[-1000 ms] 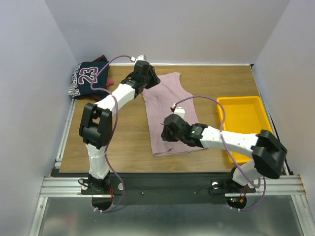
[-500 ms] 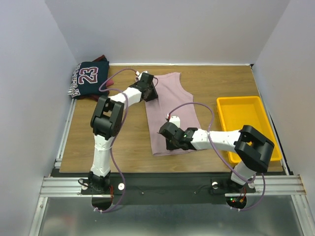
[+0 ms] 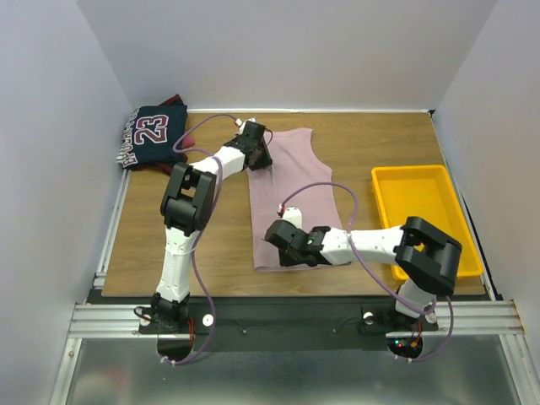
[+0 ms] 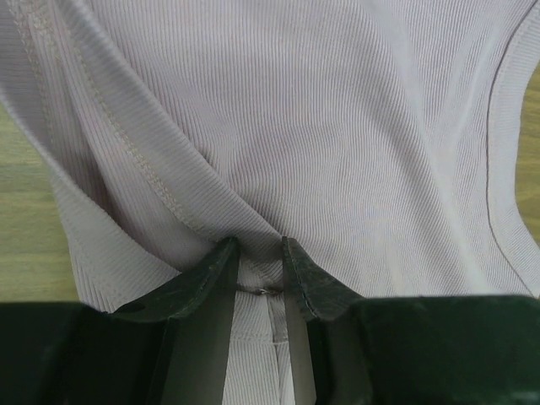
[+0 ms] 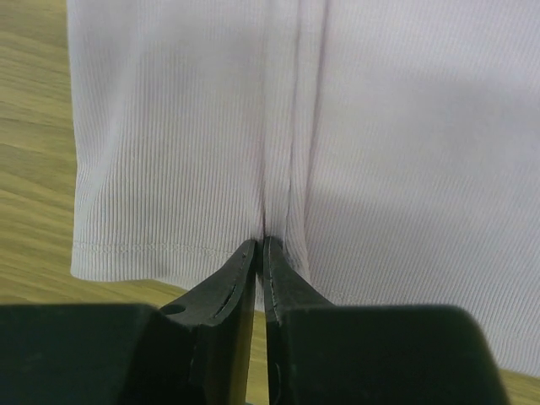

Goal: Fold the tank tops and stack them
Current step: Fold the tank top

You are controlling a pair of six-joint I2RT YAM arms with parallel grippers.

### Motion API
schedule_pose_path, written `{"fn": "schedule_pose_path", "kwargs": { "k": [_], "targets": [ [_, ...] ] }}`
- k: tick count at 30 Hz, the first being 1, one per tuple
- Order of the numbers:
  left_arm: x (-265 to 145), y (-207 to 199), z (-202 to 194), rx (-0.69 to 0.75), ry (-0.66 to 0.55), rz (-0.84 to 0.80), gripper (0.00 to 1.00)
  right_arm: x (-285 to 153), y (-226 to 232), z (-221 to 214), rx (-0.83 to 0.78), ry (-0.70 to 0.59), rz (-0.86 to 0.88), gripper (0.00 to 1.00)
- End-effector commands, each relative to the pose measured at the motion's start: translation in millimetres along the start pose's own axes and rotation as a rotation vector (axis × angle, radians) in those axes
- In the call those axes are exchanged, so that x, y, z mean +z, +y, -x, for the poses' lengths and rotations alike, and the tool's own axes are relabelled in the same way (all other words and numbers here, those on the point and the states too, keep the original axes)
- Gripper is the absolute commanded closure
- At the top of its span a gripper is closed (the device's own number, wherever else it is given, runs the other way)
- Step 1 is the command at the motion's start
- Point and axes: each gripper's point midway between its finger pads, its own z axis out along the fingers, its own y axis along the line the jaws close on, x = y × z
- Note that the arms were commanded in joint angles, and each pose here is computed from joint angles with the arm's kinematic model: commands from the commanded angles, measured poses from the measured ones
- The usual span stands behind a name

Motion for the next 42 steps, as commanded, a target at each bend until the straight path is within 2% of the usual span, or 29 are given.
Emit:
{"fn": "schedule_pose_path", "kwargs": {
  "k": [1, 3, 7, 10, 13, 14, 16, 20, 23, 26, 27, 30, 36, 39, 40, 42],
  "targets": [
    [1.7, 12.6, 12.3, 0.017, -0.009, 0.037, 0.61, 2.3, 46.7, -8.9, -0.033, 0.059, 0.089, 0.87],
    [4.5, 15.4, 11.6, 0.015, -0.001, 0.037, 0.61, 9.7, 62.9, -12.1, -0.034, 0.084, 0.120, 0.87],
    [8.9, 25.4, 21.6, 0.007, -0.003, 0.037, 0.61, 13.3, 121.5, 12.8, 0.018, 0.070, 0.247, 0.87],
    [5.6, 19.3, 20.7, 0.021, 0.013, 0.001, 0.57, 9.3, 129.8, 19.3, 0.033, 0.057, 0.273, 0.87],
    [-4.6, 12.1, 24.2, 0.022, 0.000, -0.036, 0.50, -0.9, 116.0, 28.8, 0.058, -0.001, 0.243, 0.82],
    [-8.9, 9.0, 26.8, 0.024, -0.011, -0.051, 0.48, -4.3, 109.5, 36.7, 0.072, -0.035, 0.225, 0.75],
    [-27.0, -6.6, 42.8, 0.021, -0.063, -0.112, 0.44, -23.9, 97.0, 52.0, 0.094, -0.106, 0.218, 0.66],
    [-69.2, -42.6, 81.9, 0.013, -0.175, -0.239, 0.39, -56.2, 65.2, 86.7, 0.150, -0.220, 0.192, 0.58],
    [-108.4, -66.0, 114.6, 0.009, -0.289, -0.324, 0.38, -73.2, 34.7, 115.8, 0.198, -0.280, 0.174, 0.57],
    [-136.7, -79.5, 129.8, -0.002, -0.342, -0.371, 0.37, -75.3, 4.2, 130.0, 0.224, -0.280, 0.152, 0.57],
    [-142.1, -81.5, 129.7, -0.014, -0.345, -0.377, 0.37, -72.0, -24.0, 147.6, 0.259, -0.296, 0.113, 0.57],
    [-159.9, -80.8, 114.1, -0.035, -0.343, -0.357, 0.38, -54.5, -78.2, 177.1, 0.321, -0.270, 0.066, 0.58],
    [-185.1, -71.4, 16.0, 0.004, -0.244, -0.300, 0.41, -24.4, -158.9, 223.3, 0.439, -0.237, 0.034, 0.60],
    [-198.0, -58.8, -34.4, 0.041, -0.186, -0.294, 0.44, -5.7, -184.6, 234.3, 0.487, -0.225, 0.027, 0.60],
    [-206.9, -59.1, -62.1, 0.075, -0.154, -0.308, 0.44, 5.9, -189.8, 231.7, 0.495, -0.205, 0.021, 0.61],
    [-216.1, -58.6, -87.9, 0.099, -0.128, -0.316, 0.44, 15.6, -193.0, 230.2, 0.497, -0.189, 0.020, 0.62]
  ]
}}
